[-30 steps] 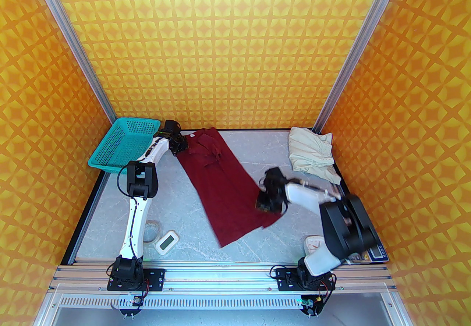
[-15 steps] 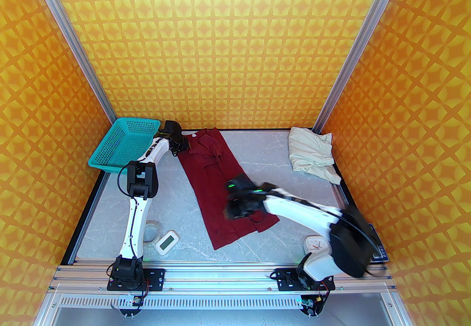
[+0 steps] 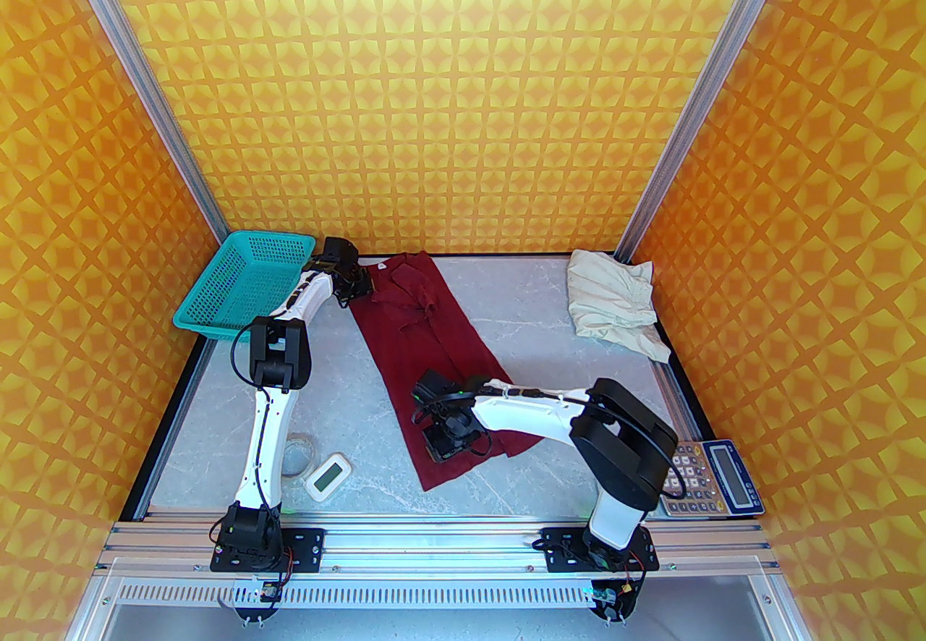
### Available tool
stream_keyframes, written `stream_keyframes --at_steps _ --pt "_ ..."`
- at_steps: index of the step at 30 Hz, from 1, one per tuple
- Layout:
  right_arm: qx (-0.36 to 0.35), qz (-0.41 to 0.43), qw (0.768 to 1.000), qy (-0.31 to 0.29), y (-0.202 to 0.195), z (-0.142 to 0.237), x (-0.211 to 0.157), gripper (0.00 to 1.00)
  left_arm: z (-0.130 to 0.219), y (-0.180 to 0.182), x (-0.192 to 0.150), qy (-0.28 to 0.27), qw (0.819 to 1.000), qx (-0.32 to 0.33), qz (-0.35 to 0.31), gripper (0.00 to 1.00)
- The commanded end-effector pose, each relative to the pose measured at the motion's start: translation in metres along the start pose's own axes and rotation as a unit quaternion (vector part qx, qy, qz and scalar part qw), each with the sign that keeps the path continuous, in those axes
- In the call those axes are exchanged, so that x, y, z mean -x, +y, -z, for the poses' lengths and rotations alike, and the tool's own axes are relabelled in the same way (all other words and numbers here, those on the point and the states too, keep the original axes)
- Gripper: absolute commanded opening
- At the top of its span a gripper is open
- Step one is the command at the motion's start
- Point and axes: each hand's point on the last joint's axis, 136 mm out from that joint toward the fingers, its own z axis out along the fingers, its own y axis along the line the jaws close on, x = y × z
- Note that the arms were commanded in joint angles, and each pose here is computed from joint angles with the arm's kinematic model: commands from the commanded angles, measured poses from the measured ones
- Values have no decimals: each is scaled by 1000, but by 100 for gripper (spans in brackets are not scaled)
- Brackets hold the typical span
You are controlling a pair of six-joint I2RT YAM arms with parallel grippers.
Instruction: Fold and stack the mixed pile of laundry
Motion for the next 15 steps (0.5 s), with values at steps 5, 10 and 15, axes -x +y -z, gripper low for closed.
stream_keyframes --at_steps 5,10,15 --pt "-53 -6 998 43 -29 7 -40 22 -16 8 -18 28 1000 5 -9 0" --pt "-32 17 999 -3 -16 41 -20 29 -6 0 -18 33 999 -2 -23 5" --pt "-35 33 999 -16 -20 45 0 30 29 -32 -9 15 998 -14 -56 22"
